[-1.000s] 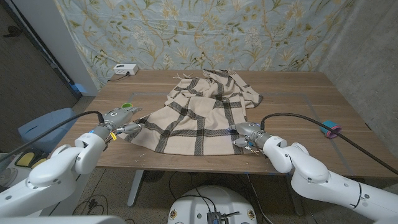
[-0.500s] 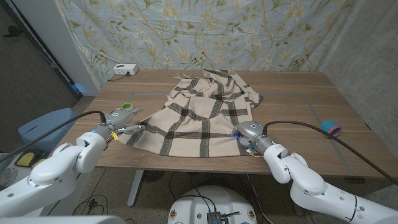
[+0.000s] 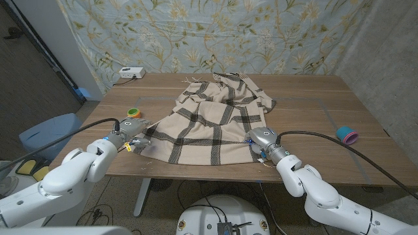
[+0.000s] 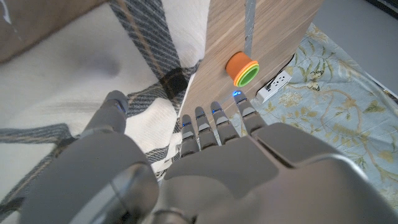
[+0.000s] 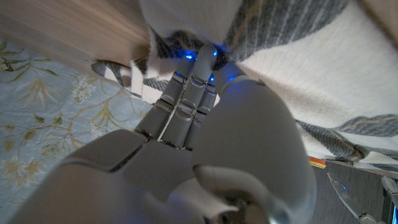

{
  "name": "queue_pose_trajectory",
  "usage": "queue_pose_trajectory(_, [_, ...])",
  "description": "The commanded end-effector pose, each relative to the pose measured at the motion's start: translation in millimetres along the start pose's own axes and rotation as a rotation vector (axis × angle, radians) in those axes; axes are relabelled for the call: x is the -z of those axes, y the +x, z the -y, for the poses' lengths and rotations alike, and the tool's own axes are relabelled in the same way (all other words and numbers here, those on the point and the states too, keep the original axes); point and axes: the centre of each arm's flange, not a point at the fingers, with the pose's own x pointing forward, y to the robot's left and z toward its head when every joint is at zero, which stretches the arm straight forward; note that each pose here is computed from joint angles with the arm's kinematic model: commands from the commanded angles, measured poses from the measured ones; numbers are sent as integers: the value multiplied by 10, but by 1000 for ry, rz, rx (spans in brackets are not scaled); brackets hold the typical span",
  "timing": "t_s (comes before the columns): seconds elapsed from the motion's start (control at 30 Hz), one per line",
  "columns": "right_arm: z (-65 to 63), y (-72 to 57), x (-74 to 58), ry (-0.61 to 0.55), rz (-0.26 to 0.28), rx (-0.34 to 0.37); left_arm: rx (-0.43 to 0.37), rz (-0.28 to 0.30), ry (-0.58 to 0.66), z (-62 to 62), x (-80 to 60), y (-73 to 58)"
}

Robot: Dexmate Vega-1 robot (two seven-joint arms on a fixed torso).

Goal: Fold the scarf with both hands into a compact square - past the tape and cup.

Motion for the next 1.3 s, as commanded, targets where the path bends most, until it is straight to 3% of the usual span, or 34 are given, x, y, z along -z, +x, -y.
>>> queue_pose_trajectory(0.03, [45,39,4,-8,5,35,143,-6,147,43,-107,110])
queue_pose_trajectory(0.43, [82,54,29,-11,4,41,176,-41,220,136,-160,211])
queue_pose_trajectory(0.73, [100,33,62,-13,-7,55,146,-66,247,328,-145,233])
queue_pose_trajectory(1.1, [115,-7,97,-11,-19,81,-30,-101,263,450,-181,159])
queue_pose_trajectory(1.3, [147,-59,131,10,-31,124,-190,-112,136,322,-164,64])
